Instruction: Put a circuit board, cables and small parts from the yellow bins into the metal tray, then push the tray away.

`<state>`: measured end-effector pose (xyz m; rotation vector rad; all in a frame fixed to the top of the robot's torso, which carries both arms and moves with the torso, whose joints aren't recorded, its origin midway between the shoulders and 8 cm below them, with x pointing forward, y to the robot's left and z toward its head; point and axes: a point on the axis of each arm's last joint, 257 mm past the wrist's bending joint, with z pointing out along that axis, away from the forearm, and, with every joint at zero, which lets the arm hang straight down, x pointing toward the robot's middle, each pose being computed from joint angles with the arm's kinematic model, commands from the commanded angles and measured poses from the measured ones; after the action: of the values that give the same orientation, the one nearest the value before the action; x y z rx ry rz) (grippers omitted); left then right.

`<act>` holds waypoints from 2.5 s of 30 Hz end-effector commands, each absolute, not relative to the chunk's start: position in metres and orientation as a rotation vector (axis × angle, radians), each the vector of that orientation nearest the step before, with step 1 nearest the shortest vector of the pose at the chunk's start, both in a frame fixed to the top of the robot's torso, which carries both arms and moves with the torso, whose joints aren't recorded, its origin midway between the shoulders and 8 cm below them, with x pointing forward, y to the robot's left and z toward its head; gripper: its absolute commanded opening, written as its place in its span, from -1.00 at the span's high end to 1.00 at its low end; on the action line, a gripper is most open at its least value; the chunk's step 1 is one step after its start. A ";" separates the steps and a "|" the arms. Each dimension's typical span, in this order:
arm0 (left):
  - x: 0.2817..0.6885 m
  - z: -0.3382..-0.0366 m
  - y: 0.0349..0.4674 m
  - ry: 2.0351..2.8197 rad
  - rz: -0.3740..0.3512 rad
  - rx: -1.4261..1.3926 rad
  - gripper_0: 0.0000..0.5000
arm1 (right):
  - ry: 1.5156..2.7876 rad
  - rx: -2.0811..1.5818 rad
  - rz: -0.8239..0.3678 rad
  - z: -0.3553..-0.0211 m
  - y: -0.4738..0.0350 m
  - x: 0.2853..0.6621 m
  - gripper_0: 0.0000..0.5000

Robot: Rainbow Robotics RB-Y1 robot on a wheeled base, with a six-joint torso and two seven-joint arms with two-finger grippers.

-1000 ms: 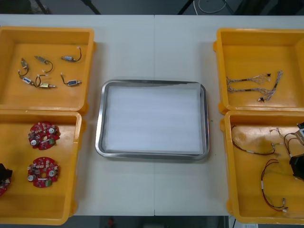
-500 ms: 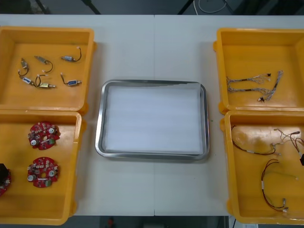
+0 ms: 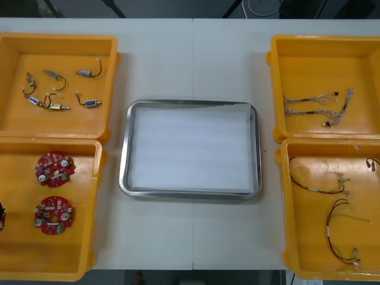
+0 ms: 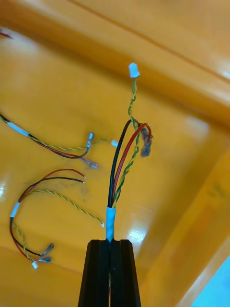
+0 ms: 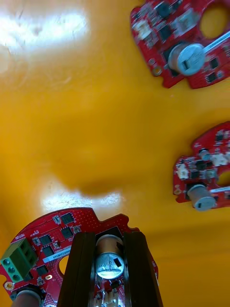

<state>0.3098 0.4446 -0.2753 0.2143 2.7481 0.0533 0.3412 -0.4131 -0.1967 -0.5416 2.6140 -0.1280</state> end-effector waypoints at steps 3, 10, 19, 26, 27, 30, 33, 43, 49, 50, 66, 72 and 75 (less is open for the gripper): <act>0.342 -0.211 0.424 2.679 0.126 0.226 1.00 | 2.538 -0.626 -0.192 -0.150 -0.395 0.348 1.00; 0.359 -0.183 0.388 2.666 0.111 0.315 1.00 | 2.488 -0.763 -0.212 -0.130 -0.362 0.350 1.00; 0.382 -0.153 0.342 2.657 0.093 0.415 1.00 | 2.424 -0.917 -0.218 -0.119 -0.326 0.358 1.00; 0.393 -0.139 0.292 2.637 0.065 0.456 1.00 | 2.412 -0.987 -0.197 -0.123 -0.307 0.356 1.00; 0.395 -0.138 0.285 2.634 0.055 0.458 1.00 | 2.410 -0.993 -0.195 -0.122 -0.306 0.355 1.00; 0.398 -0.135 0.261 2.625 0.013 0.453 1.00 | 2.406 -1.009 -0.187 -0.121 -0.304 0.354 1.00; 0.400 -0.131 0.239 2.625 -0.025 0.439 1.00 | 2.405 -1.013 -0.186 -0.120 -0.304 0.354 1.00; 0.399 -0.128 0.163 2.639 -0.132 0.366 1.00 | 2.404 -1.016 -0.198 -0.119 -0.305 0.354 1.00; 0.400 -0.141 0.135 2.675 -0.157 0.262 1.00 | 2.403 -1.004 -0.210 -0.117 -0.308 0.356 1.00; 0.401 -0.143 0.129 2.682 -0.165 0.243 1.00 | 2.403 -1.002 -0.214 -0.117 -0.308 0.356 1.00; 0.415 -0.195 0.085 2.722 -0.144 0.121 1.00 | 2.377 -1.005 -0.228 -0.110 -0.305 0.360 1.00; 0.423 -0.212 0.075 2.700 -0.134 0.130 1.00 | 2.367 -1.012 -0.243 -0.108 -0.305 0.359 1.00; 0.429 -0.220 0.071 2.692 -0.136 0.124 1.00 | 2.367 -1.013 -0.241 -0.108 -0.304 0.359 1.00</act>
<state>0.4203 0.0949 -0.2279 0.0087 2.7407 -0.1186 0.3565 -0.3016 -0.1212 -1.0242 2.3845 -0.1798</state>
